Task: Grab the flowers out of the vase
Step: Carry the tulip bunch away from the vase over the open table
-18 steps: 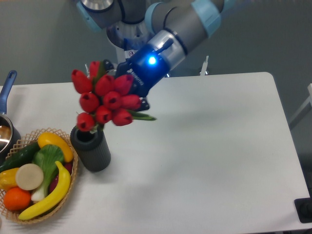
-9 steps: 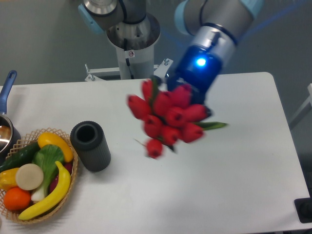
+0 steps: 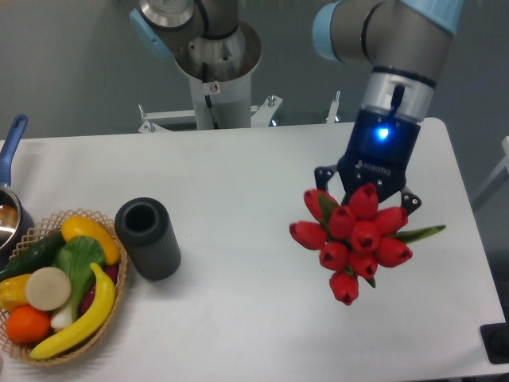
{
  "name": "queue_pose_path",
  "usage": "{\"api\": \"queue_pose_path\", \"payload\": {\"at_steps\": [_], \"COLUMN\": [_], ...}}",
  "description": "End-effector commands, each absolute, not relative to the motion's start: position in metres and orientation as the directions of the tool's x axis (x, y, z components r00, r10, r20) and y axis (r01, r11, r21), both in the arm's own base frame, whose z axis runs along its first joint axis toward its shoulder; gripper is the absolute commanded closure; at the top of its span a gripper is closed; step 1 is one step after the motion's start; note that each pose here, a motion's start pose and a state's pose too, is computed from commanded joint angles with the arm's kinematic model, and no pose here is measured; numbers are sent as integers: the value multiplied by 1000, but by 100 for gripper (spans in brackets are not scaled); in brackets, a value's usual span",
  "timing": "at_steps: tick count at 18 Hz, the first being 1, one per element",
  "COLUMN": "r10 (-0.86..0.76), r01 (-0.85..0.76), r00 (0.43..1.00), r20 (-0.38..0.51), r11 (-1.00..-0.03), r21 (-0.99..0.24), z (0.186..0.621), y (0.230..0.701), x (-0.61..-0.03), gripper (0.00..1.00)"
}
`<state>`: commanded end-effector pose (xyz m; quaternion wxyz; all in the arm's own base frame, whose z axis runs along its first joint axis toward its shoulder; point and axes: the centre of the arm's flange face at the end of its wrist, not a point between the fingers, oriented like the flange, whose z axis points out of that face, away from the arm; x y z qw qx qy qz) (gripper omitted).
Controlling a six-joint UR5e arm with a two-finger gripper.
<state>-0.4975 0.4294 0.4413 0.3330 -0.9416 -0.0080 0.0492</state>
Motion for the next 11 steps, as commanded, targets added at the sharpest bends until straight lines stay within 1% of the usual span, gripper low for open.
{"api": "queue_pose_path", "payload": {"at_steps": [2,5,8,11], "r10": [70,79,55,24], "r01": [8,32,17,-7], "r00": [993,993,993,992], "r20": [-92,-87,-102,-123], "r11": [-836,-893,-938,-970], "r21": [-549,-448,-346,-244], "z": [427,408,392,376], "y": [422,423,438,453], "x": [-502,-507,-498,-486], "gripper": [100,100,97,96]}}
